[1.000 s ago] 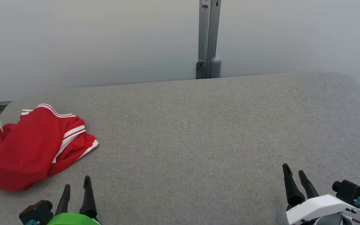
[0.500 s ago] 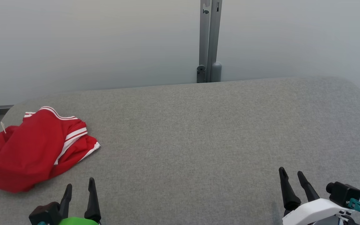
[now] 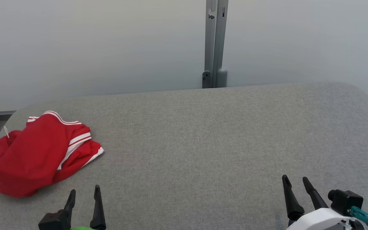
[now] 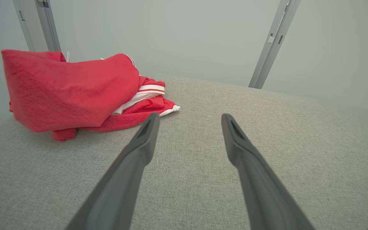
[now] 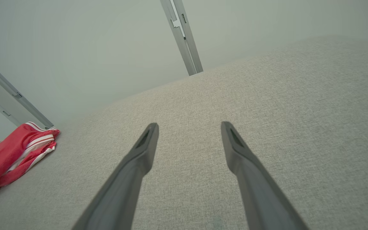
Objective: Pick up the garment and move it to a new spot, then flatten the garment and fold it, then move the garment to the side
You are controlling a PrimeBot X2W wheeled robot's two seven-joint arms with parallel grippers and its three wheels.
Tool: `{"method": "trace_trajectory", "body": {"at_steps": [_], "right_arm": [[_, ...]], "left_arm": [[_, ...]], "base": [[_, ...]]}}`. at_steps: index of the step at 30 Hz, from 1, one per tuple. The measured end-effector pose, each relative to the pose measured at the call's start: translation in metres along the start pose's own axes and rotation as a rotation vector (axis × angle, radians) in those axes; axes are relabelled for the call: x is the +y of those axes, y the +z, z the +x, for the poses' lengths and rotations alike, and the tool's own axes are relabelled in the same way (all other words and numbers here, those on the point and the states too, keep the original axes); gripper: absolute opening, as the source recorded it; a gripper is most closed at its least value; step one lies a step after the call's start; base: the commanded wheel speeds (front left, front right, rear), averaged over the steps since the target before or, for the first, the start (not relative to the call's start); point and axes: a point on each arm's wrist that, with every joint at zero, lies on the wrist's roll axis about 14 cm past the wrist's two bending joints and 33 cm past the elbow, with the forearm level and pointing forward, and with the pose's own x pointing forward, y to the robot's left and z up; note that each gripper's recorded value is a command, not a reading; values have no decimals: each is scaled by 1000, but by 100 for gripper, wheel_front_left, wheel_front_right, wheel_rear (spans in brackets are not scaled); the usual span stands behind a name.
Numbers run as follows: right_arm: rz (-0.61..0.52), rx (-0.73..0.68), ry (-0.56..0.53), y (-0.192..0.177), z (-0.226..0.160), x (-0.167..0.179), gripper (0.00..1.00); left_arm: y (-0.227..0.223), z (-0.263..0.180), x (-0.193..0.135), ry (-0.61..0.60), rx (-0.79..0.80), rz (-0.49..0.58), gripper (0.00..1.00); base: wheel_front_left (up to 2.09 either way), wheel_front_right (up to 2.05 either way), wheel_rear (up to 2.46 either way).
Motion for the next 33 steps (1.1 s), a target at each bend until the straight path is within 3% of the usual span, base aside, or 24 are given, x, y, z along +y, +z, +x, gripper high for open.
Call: {"method": "trace_trajectory", "body": {"at_steps": [33], "right_arm": [[-217,-26,79,1,-12,19,100]], "left_arm": [[1,-18,-8,-51,-52,208,100]], "base": [[0,0,0]]}}
